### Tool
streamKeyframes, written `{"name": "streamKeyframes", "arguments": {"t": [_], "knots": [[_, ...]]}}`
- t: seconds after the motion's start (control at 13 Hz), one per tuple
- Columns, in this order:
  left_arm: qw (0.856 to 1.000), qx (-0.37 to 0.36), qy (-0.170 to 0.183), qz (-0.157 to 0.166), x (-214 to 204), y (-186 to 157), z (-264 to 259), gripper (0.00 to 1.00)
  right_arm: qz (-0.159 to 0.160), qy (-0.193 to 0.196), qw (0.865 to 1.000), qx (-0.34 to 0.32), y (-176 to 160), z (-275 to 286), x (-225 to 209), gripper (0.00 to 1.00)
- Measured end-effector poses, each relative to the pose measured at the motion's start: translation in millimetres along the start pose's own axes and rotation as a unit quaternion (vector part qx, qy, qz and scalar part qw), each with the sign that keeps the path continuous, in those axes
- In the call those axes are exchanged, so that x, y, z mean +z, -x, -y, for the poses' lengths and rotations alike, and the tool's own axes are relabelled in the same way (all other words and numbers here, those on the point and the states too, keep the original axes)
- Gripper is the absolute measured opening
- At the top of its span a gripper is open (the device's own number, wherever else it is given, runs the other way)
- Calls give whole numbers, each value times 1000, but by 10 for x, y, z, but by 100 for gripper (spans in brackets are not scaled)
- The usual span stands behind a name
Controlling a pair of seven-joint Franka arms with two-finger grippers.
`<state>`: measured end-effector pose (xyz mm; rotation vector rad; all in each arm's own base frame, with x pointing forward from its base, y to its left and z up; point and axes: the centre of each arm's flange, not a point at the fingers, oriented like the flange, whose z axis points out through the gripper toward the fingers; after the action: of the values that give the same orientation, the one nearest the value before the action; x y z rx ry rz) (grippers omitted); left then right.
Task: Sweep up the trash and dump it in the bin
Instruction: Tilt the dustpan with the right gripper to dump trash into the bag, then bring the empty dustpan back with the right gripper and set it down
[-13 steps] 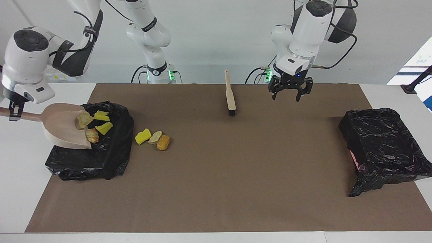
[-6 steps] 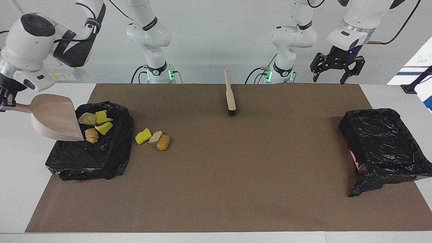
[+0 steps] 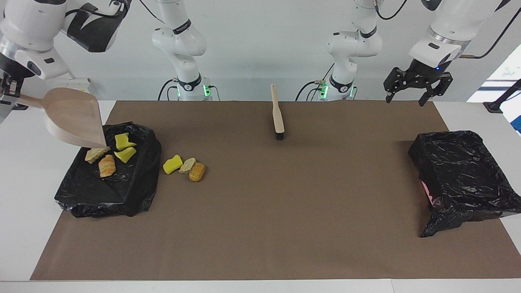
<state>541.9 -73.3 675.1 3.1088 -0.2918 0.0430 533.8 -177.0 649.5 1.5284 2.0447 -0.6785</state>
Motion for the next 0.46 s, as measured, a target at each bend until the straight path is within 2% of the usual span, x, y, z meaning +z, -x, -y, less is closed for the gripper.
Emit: {"name": "streamKeyframes", "arguments": {"t": [0.23,0.46], "knots": [[1000,0,1,4,-10,24,-5,100,-69,-29,993,86,-470,-125,-205,33],[1000,1,1,4,-37,52,-20,100,-128,-71,972,182,-1201,-302,-574,33]]}}
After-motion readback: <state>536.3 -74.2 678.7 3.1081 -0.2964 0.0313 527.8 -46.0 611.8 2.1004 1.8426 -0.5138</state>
